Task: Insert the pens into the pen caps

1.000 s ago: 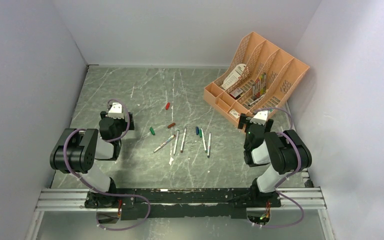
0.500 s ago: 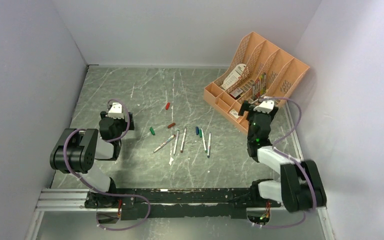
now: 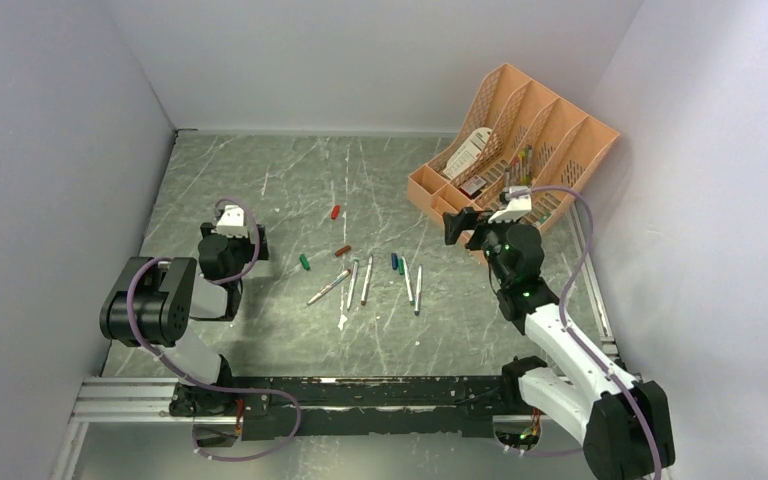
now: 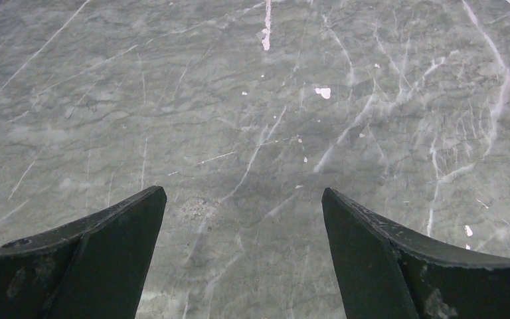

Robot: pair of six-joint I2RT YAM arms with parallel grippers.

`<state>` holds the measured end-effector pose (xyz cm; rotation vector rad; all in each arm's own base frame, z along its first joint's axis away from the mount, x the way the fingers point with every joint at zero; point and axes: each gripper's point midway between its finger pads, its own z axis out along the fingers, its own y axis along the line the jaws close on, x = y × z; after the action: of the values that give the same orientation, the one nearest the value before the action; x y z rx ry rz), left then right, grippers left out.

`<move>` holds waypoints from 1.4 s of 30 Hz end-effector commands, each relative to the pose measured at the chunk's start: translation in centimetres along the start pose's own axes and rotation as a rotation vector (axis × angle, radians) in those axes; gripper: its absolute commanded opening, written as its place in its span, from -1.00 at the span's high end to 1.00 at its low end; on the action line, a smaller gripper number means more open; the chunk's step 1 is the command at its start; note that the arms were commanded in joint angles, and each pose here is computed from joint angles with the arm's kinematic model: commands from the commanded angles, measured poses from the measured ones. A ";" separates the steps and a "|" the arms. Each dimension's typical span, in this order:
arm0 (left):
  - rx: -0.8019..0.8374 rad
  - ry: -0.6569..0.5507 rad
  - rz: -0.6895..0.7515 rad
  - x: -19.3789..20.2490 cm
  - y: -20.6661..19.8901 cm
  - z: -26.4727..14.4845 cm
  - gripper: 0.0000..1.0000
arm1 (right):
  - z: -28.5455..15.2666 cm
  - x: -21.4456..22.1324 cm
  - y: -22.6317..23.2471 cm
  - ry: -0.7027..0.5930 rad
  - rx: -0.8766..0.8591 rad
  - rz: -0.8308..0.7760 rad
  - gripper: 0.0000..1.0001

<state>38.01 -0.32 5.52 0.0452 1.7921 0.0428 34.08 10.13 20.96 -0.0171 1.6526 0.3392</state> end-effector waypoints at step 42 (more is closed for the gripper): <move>0.160 -0.031 -0.543 -16.1 -3.7 0.7 -0.99 | -2.1 13.5 3.3 0.575 0.100 -0.053 -0.13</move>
<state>42.23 -3.07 24.14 -0.1470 1.5598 -0.2640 31.08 16.16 10.28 -0.0885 2.1347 0.3723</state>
